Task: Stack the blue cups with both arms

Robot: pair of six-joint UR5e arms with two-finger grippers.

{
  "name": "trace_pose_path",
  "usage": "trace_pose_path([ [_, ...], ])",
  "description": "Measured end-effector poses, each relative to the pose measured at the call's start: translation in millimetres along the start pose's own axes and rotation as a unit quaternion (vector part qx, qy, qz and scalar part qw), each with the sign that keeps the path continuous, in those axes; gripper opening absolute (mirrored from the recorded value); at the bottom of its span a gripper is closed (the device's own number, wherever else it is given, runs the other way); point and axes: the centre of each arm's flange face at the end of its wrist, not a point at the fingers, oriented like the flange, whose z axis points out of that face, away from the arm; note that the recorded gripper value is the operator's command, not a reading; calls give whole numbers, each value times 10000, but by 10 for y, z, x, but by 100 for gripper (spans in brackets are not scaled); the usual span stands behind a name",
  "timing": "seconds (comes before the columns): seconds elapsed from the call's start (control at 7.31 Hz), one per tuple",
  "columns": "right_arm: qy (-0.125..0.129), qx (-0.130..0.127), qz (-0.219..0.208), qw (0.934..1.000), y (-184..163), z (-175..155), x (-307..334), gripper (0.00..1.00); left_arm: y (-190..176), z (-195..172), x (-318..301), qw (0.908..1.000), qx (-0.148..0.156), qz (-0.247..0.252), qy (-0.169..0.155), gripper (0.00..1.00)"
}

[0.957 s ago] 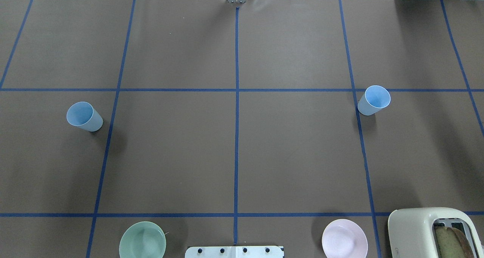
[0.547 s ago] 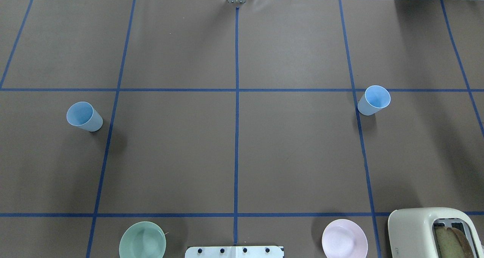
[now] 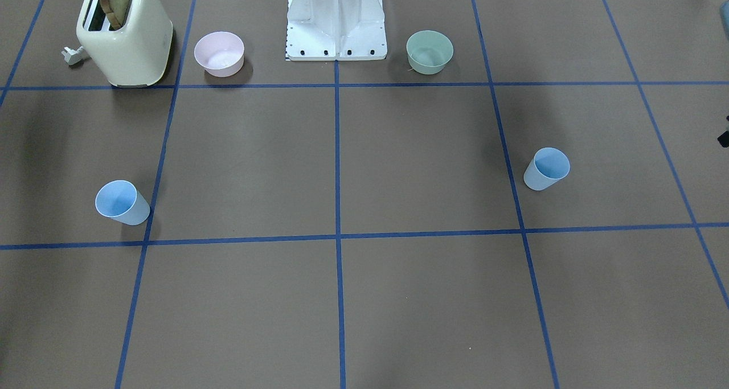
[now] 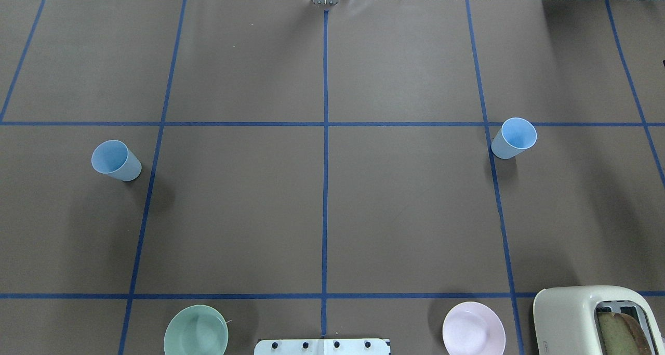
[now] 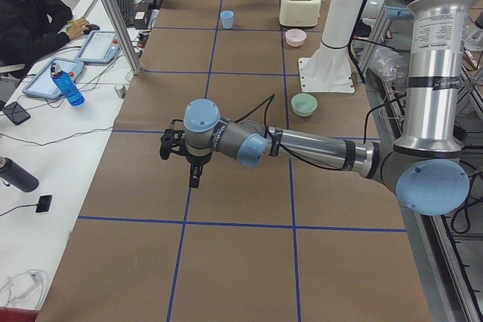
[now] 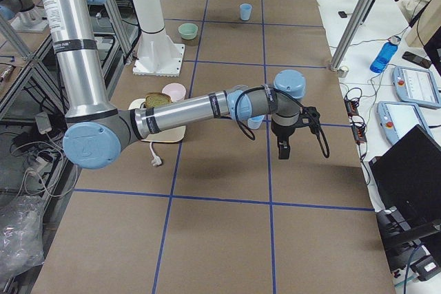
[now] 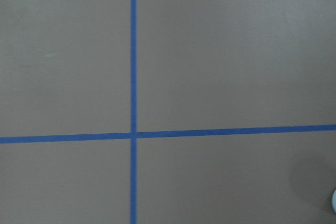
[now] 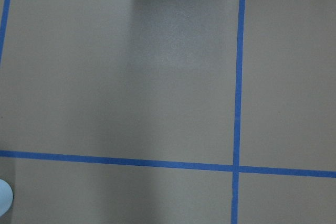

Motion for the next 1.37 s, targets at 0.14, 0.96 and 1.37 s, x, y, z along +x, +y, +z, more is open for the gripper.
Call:
trace_pose_path([
  [0.14, -33, -23, 47, 10000, -12, 38, -189, 100, 35, 194, 268, 9999, -50, -72, 135, 98],
  [0.96, -252, -70, 32, 9997, -117, 704, -791, 100, 323, 1151, 1656, 9993, -280, -36, 264, 98],
  [1.37, -355, 14, 105, 9993, -121, 781, -817, 100, 410, 1439, 1948, 9989, -407, 114, 219, 97],
])
